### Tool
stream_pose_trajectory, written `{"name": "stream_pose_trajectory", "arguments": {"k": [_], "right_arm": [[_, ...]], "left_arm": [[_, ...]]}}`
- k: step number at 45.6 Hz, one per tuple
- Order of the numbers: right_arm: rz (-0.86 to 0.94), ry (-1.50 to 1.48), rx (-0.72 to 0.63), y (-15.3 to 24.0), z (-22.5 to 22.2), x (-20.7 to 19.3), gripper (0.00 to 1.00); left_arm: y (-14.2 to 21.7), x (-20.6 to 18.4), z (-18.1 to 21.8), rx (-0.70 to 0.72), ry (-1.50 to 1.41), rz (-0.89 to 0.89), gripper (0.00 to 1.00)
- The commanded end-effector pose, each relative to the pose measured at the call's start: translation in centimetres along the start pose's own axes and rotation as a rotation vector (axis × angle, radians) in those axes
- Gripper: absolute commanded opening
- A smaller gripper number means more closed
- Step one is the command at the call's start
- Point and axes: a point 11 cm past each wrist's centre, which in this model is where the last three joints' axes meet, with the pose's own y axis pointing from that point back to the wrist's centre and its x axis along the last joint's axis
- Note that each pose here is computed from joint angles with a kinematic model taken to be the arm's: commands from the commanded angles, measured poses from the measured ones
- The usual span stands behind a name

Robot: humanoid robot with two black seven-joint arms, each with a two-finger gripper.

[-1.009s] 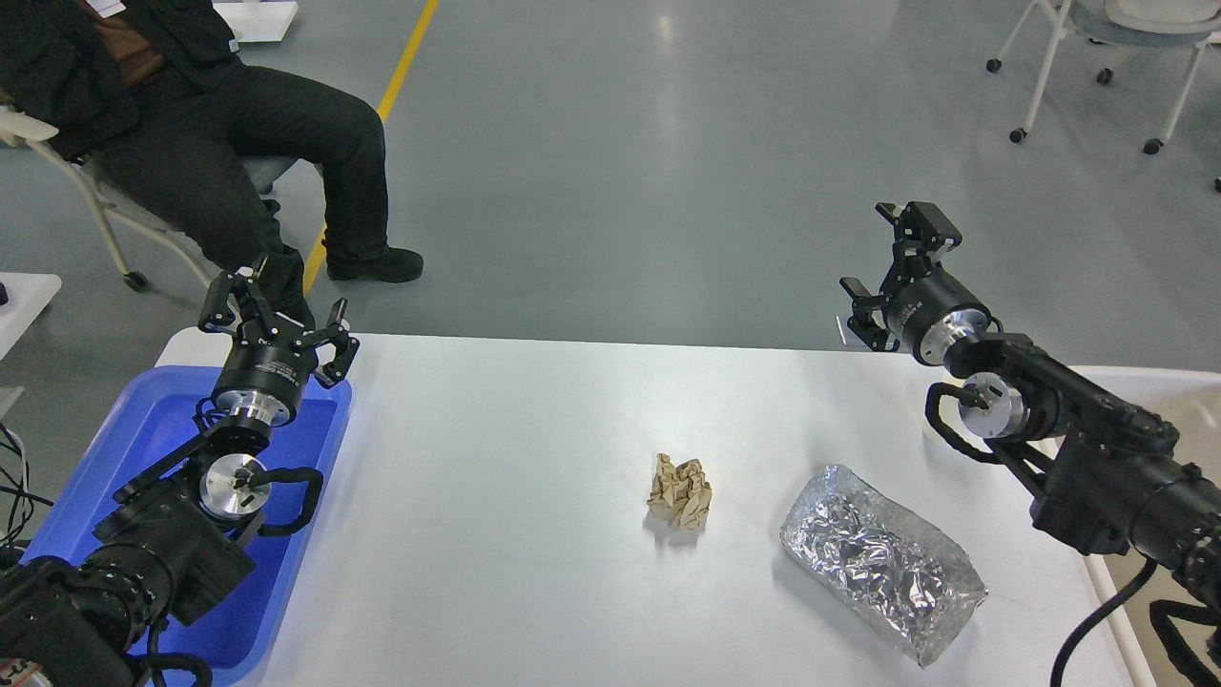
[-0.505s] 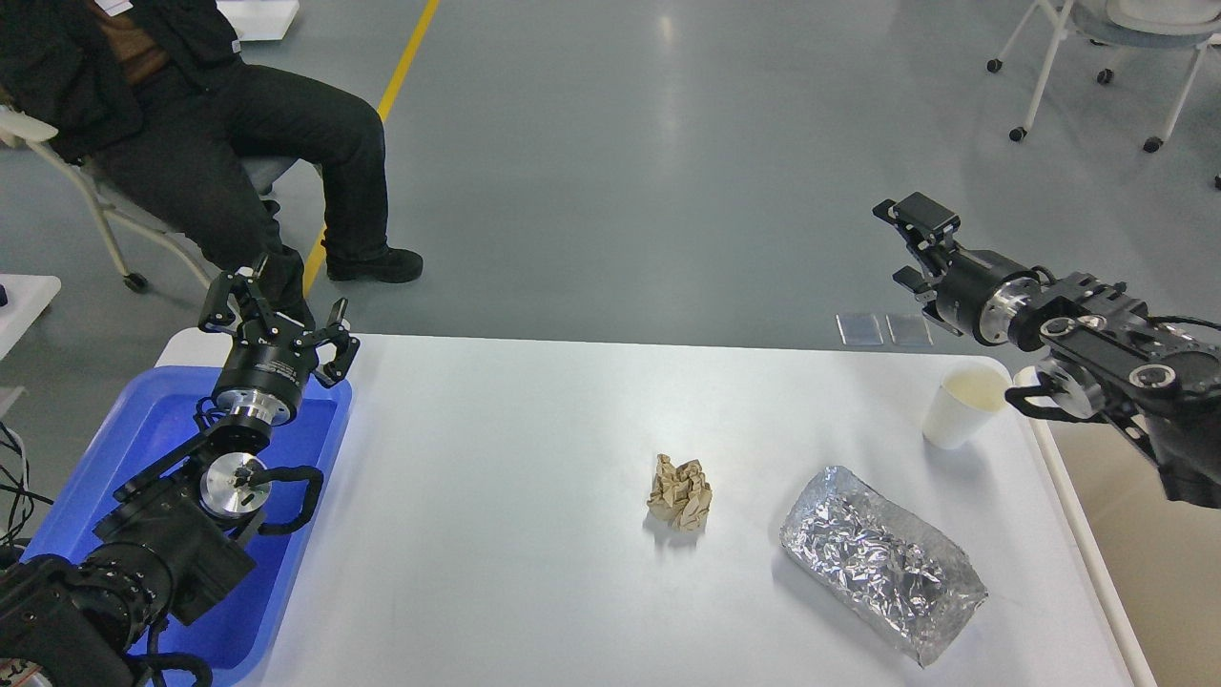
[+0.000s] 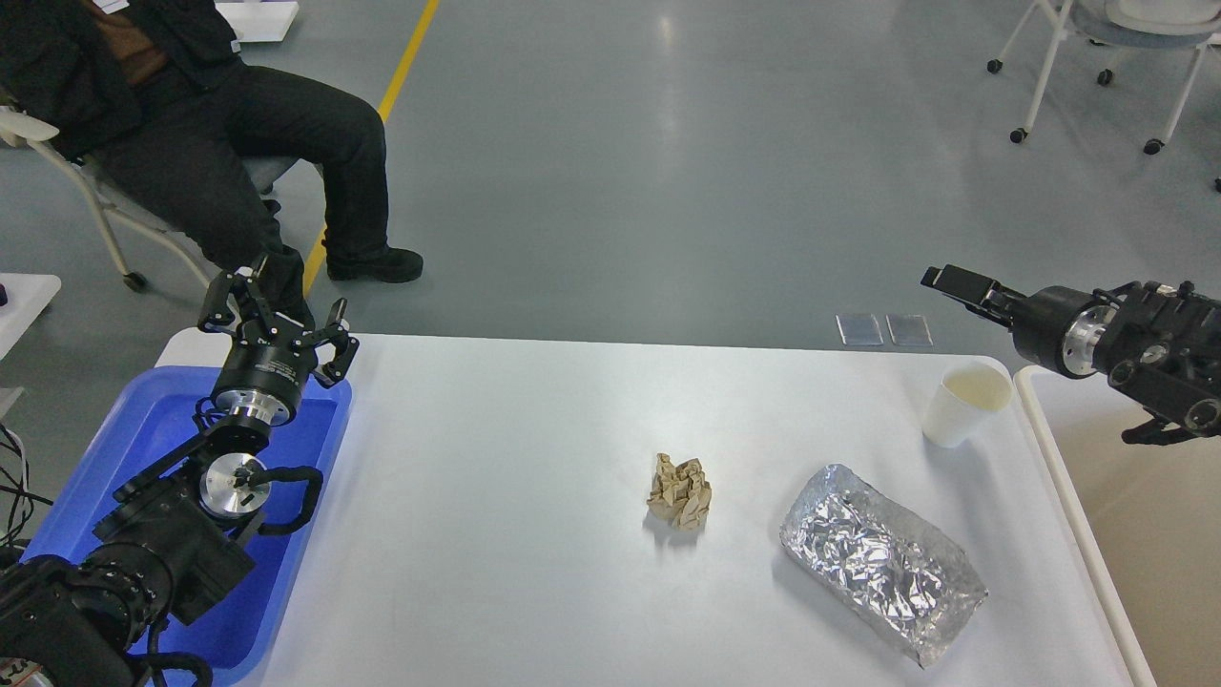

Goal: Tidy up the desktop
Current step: 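Move the right gripper outward toward the white paper cup, then lower the right gripper beside the white paper cup and align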

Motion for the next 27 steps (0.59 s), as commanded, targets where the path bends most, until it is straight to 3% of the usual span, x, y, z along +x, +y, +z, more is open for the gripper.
{"name": "stream_pose_trajectory", "arguments": {"k": [1, 27], "right_arm": [[-0.027, 0.192, -0.057, 0.6, 2.4, -0.4, 1.00], [-0.143, 0.468, -0.054, 0.0, 3.1, -4.1, 1.00]], "left_arm": [[0.0, 0.0, 0.0, 0.000, 0.000, 0.001, 1.00], [0.0, 0.0, 0.0, 0.000, 0.000, 0.001, 1.00]]}}
